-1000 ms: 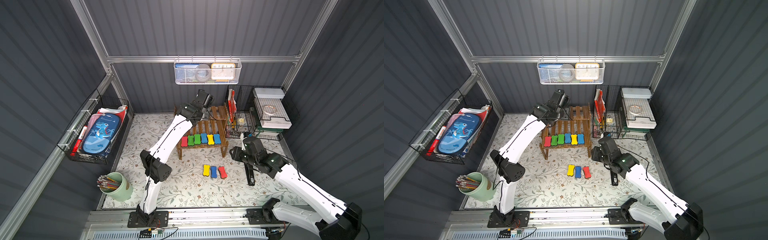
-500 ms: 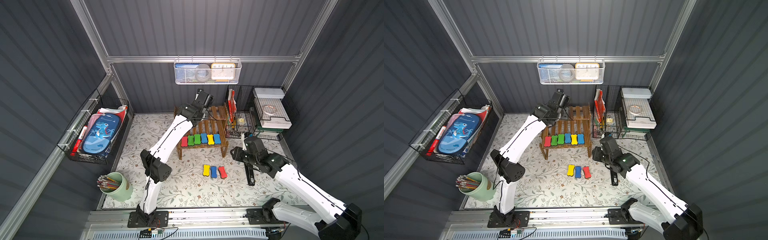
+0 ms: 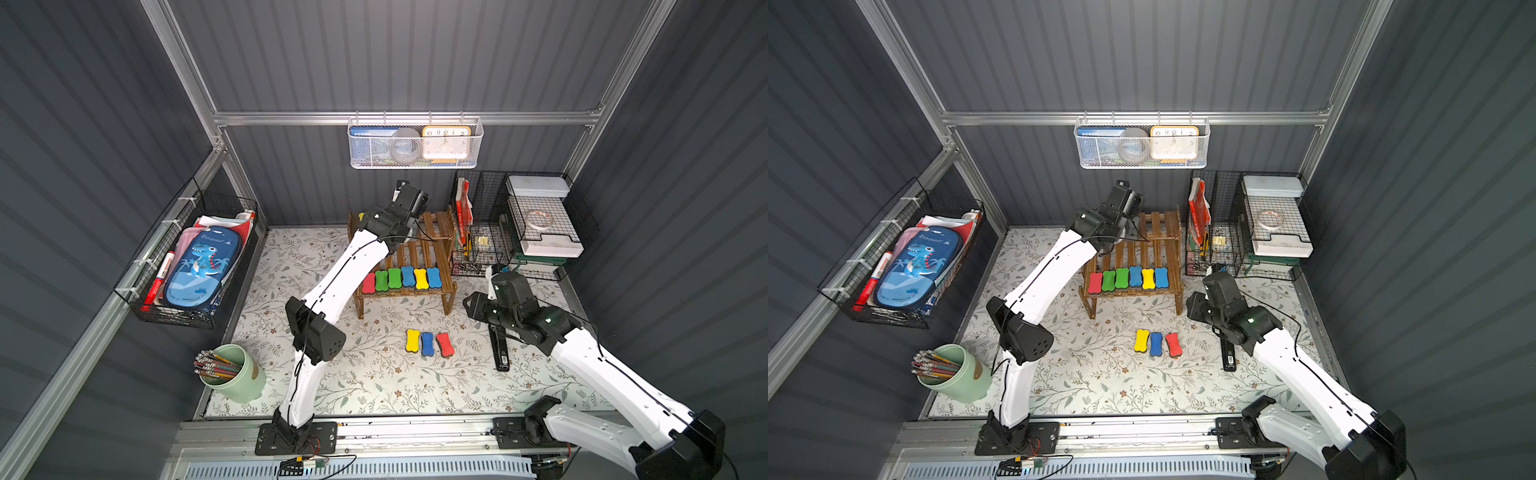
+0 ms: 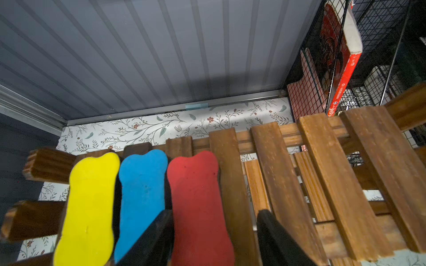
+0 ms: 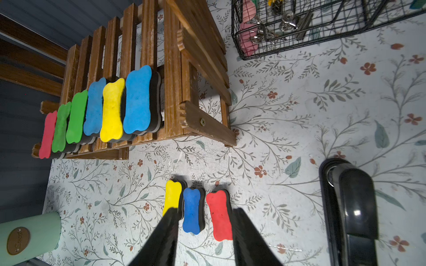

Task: Remove the whiteboard erasers from the shelf
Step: Pick up the whiteboard eraser from the shelf.

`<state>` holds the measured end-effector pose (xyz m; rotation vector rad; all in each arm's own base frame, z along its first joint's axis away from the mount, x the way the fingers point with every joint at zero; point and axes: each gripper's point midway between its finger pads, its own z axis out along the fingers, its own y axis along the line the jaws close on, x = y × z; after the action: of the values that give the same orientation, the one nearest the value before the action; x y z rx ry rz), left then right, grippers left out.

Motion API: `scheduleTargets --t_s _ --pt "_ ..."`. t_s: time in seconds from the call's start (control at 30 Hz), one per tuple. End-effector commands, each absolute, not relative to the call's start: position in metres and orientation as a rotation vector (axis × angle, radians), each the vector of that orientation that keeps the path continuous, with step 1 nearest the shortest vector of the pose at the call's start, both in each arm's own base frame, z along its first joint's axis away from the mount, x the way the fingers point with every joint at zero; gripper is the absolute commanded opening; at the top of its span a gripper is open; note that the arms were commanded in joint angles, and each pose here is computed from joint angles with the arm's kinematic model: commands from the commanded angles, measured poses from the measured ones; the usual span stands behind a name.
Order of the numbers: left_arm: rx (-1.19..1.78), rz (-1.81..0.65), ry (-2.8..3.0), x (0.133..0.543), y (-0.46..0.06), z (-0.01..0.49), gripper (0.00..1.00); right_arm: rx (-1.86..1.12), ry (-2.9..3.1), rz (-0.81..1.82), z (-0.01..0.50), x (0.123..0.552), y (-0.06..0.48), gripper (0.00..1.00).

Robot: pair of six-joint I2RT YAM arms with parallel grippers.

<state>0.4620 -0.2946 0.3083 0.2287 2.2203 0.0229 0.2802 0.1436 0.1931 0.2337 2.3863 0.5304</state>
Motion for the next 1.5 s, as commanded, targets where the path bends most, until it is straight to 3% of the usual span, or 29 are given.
scheduleTargets --t_s 0.0,0.23,0.43,0.63,0.83,1.07,1.47 --pt "0.240 0.022 2.233 0.461 -0.297 0.305 0.61 0.217 2.387 0.528 0.192 0.278 0.142 0.43" --pt "0.271 0.028 2.249 0.461 -0.299 0.300 0.53 0.224 2.387 0.529 0.191 0.278 0.140 0.43" --pt "0.269 0.095 2.267 0.460 -0.290 0.294 0.59 0.234 2.383 0.535 0.191 0.279 0.140 0.43" --pt "0.284 0.081 2.268 0.459 -0.293 0.293 0.49 0.242 2.385 0.551 0.191 0.279 0.142 0.43" --pt "0.289 0.096 2.266 0.460 -0.292 0.293 0.58 0.254 2.387 0.548 0.190 0.278 0.140 0.43" --pt "0.302 0.105 2.266 0.459 -0.291 0.291 0.44 0.265 2.392 0.551 0.188 0.278 0.140 0.43" --pt "0.303 -0.019 2.222 0.455 -0.302 0.315 0.42 0.277 2.384 0.555 0.191 0.278 0.140 0.43"
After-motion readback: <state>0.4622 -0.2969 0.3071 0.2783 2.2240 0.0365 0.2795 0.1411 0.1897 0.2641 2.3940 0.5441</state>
